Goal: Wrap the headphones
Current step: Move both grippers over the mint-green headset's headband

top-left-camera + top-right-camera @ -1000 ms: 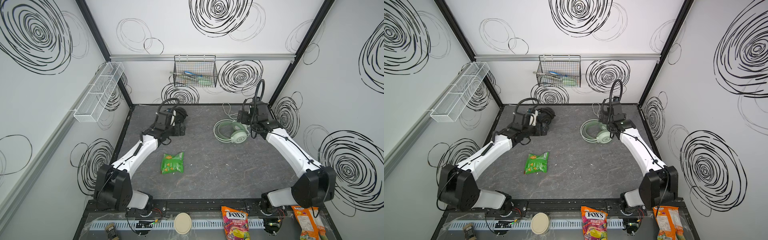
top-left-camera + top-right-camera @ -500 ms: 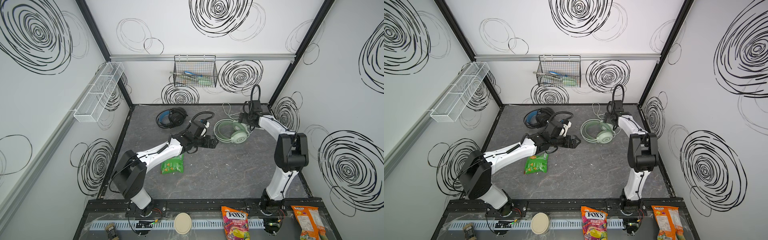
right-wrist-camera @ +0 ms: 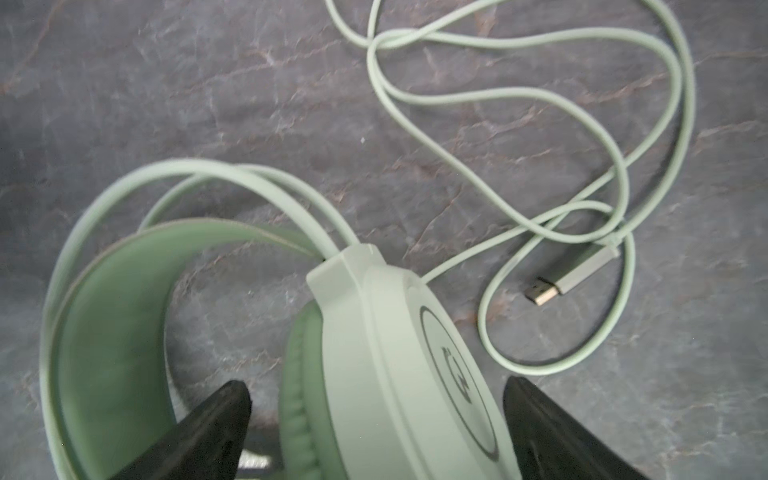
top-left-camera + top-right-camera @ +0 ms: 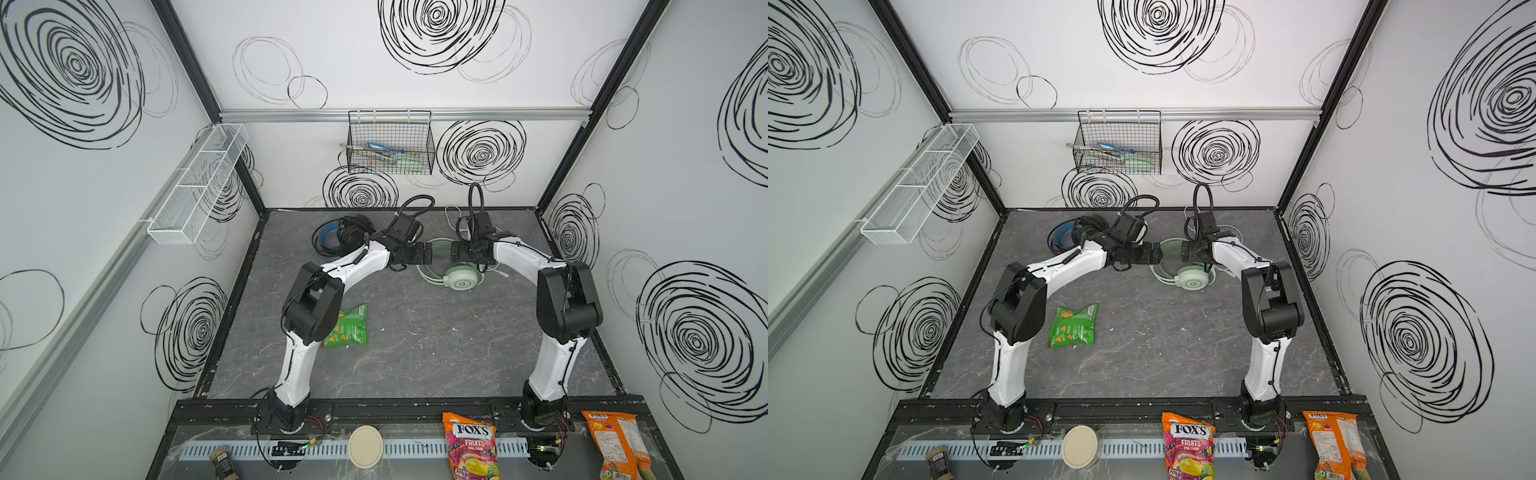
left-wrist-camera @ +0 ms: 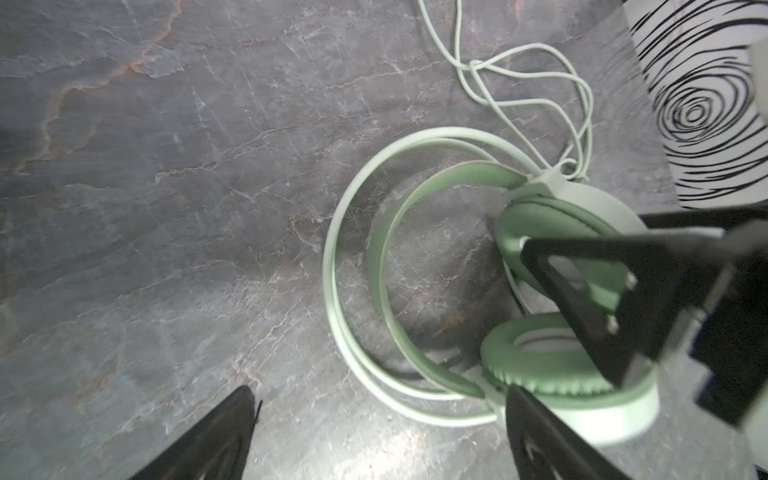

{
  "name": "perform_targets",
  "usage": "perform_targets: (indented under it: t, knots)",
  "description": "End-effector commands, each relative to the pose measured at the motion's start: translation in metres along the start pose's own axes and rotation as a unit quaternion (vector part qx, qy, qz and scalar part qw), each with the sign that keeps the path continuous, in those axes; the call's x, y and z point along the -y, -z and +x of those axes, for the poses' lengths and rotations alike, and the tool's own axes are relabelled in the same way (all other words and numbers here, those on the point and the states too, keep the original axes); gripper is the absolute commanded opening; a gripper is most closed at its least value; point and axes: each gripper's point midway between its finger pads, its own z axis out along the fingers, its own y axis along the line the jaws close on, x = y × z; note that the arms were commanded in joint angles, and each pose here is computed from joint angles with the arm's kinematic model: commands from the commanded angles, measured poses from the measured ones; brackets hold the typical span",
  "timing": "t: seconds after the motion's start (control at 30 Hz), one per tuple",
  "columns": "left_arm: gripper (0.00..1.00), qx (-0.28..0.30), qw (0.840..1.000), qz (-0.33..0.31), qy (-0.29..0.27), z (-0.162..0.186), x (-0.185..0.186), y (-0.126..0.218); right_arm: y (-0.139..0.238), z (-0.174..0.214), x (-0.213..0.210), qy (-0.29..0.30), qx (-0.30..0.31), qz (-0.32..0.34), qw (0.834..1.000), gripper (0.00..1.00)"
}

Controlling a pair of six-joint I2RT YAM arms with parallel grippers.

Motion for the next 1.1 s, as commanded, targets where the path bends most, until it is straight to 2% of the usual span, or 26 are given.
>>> perform_targets:
  t: [0.0, 0.1, 0.13, 0.33, 0.5, 0.7, 1.07]
  knots:
    - [0.96, -0.013, 0.999, -0.03, -0.007, -0.006, -0.019, -0.001, 0.013, 0.013, -0.013, 0.0, -0.004, -0.02, 1.0, 0.98]
    - [0.96, -0.027, 0.999, -0.036, -0.005, -0.01, -0.034, -0.009, 0.014, 0.022, -0.021, 0.013, -0.01, -0.017, 1.0, 0.98]
    - [0.96, -0.032, 0.999, -0.037, -0.021, -0.012, -0.038, -0.013, 0.014, 0.024, -0.021, 0.018, -0.012, -0.013, 1.0, 0.98]
    - [0.96, -0.037, 0.997, -0.041, -0.046, -0.023, -0.044, -0.032, 0.007, 0.032, -0.013, 0.037, -0.024, 0.014, 0.999, 0.91]
    - [0.96, -0.046, 0.996, -0.047, -0.061, -0.017, -0.042, -0.031, 0.014, 0.032, -0.016, 0.061, -0.011, 0.016, 0.998, 0.78]
    - [0.96, -0.055, 0.994, -0.036, -0.084, 0.006, -0.032, -0.013, 0.027, 0.048, -0.04, 0.103, -0.005, -0.004, 0.995, 0.74]
    - [0.97, -0.105, 0.986, -0.091, -0.093, 0.081, -0.066, 0.009, 0.068, 0.086, -0.076, 0.144, 0.0, -0.05, 0.988, 0.73]
